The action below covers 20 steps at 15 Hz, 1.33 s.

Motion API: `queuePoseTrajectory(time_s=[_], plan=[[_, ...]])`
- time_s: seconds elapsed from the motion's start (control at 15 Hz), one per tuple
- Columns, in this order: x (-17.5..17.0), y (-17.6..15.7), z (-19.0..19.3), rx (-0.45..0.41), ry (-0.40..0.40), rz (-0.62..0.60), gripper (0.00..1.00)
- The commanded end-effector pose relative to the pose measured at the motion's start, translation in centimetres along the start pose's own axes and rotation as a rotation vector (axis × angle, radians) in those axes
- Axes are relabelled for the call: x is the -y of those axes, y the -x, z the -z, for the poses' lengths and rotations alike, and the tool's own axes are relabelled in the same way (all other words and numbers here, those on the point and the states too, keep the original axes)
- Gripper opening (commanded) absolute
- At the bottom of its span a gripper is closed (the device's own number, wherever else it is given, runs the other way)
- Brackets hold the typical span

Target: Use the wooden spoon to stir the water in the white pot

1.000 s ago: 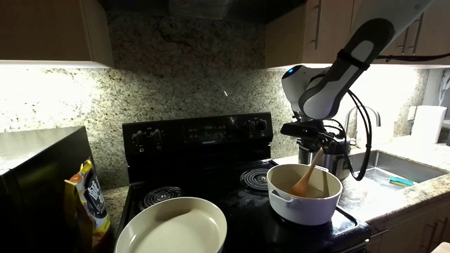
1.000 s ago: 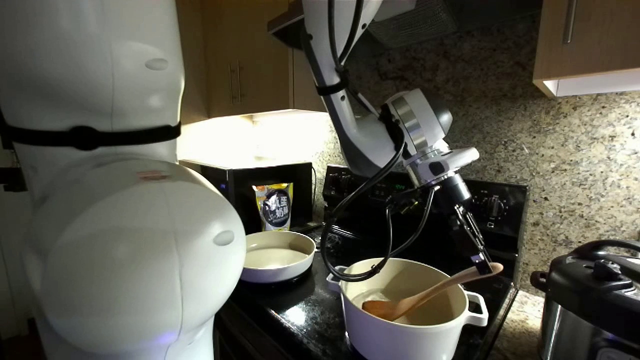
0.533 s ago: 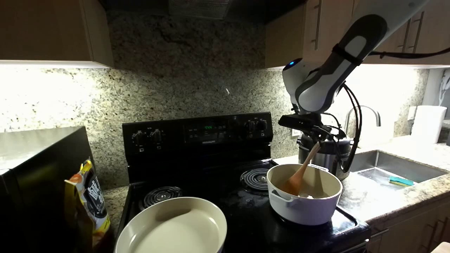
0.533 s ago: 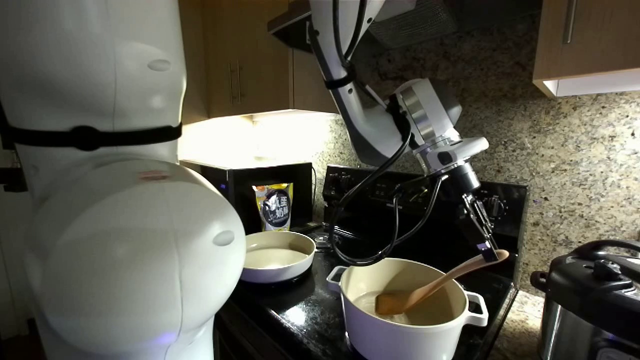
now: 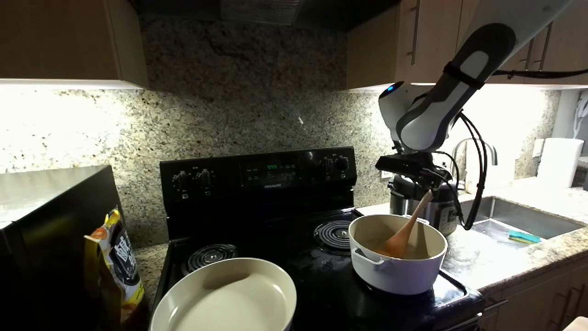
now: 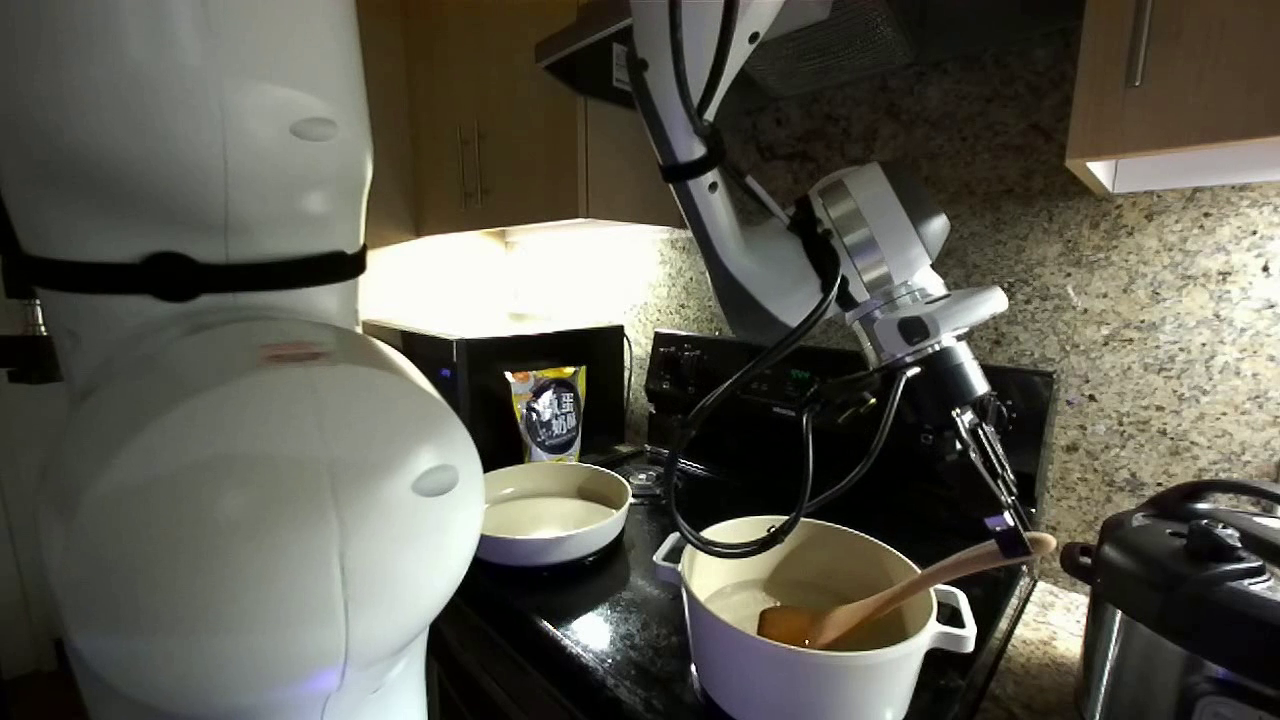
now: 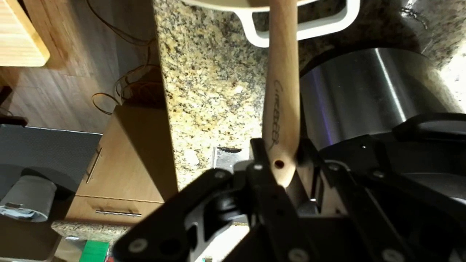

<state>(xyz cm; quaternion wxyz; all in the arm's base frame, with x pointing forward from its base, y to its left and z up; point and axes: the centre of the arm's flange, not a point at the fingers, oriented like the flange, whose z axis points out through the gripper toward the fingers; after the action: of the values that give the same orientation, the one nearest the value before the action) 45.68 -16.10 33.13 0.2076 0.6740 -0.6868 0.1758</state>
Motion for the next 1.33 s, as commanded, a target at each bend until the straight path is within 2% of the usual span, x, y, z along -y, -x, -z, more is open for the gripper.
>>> queuePoseTrajectory(time_s=[0.0, 0.2, 0.53, 0.87, 1.27], plan=[[-1.6, 0.2, -0.1, -0.023, 0.007, 0.082, 0.1], [-0.7, 1.1, 0.2, -0.018, 0.006, 0.152, 0.1], [1.8, 2.5, 2.9, -0.026, -0.036, 0.221, 0.1], [3.4, 1.8, 4.2, -0.046, -0.019, 0.123, 0.1], [1.5, -0.8, 0.5, -0.034, 0.053, 0.076, 0.1]])
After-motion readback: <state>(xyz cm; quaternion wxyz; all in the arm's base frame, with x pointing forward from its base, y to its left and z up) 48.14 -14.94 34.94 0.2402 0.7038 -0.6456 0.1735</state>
